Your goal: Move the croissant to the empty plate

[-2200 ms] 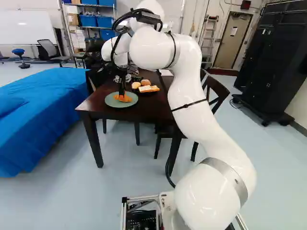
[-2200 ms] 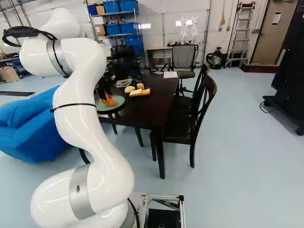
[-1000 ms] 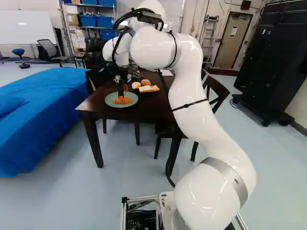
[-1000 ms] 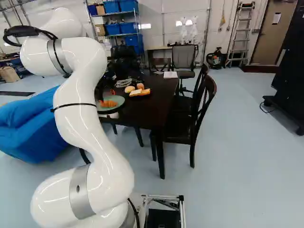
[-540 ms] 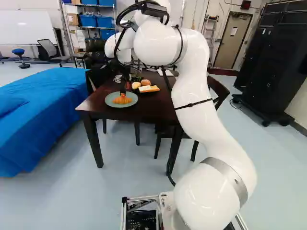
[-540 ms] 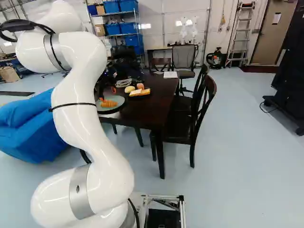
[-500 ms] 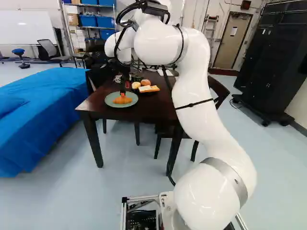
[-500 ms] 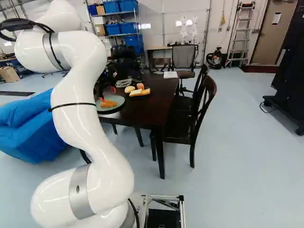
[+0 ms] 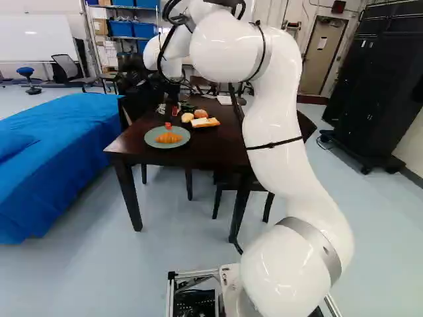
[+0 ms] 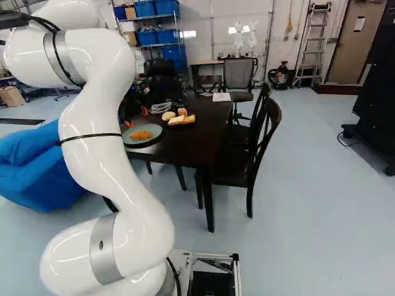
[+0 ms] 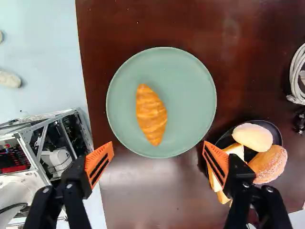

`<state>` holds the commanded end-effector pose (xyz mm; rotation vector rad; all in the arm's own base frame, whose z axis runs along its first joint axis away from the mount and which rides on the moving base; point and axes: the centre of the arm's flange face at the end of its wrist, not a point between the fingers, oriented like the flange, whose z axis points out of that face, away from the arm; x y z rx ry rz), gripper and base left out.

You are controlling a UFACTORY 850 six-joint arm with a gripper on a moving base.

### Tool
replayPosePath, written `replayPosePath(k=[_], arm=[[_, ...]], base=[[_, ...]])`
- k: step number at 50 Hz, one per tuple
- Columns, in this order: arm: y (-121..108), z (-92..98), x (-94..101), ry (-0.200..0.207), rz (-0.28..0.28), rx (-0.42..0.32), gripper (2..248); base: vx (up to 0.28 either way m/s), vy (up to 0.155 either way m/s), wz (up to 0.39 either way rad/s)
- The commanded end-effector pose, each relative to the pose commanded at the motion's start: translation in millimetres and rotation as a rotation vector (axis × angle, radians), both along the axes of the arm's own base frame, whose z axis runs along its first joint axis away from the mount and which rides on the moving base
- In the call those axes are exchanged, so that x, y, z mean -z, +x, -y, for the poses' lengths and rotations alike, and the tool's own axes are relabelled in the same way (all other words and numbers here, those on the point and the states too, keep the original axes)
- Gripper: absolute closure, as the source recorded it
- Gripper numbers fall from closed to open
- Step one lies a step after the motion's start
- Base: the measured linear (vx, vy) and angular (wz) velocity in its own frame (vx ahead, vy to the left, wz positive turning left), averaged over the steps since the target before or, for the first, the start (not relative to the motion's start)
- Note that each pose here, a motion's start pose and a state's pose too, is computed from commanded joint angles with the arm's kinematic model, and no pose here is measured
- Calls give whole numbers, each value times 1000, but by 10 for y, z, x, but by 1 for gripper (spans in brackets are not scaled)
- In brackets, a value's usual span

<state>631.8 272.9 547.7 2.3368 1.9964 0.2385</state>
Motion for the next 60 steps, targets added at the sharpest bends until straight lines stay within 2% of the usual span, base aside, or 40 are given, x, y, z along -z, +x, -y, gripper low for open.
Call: replayPosePath(k=[20, 44, 60], arm=[[-168, 84, -301, 43, 17, 20, 3], [-374, 336, -660, 46, 58, 36, 3], [-374, 336, -660, 46, 58, 36, 3]], base=[[0, 0, 0], [0, 0, 0], [0, 0, 0]])
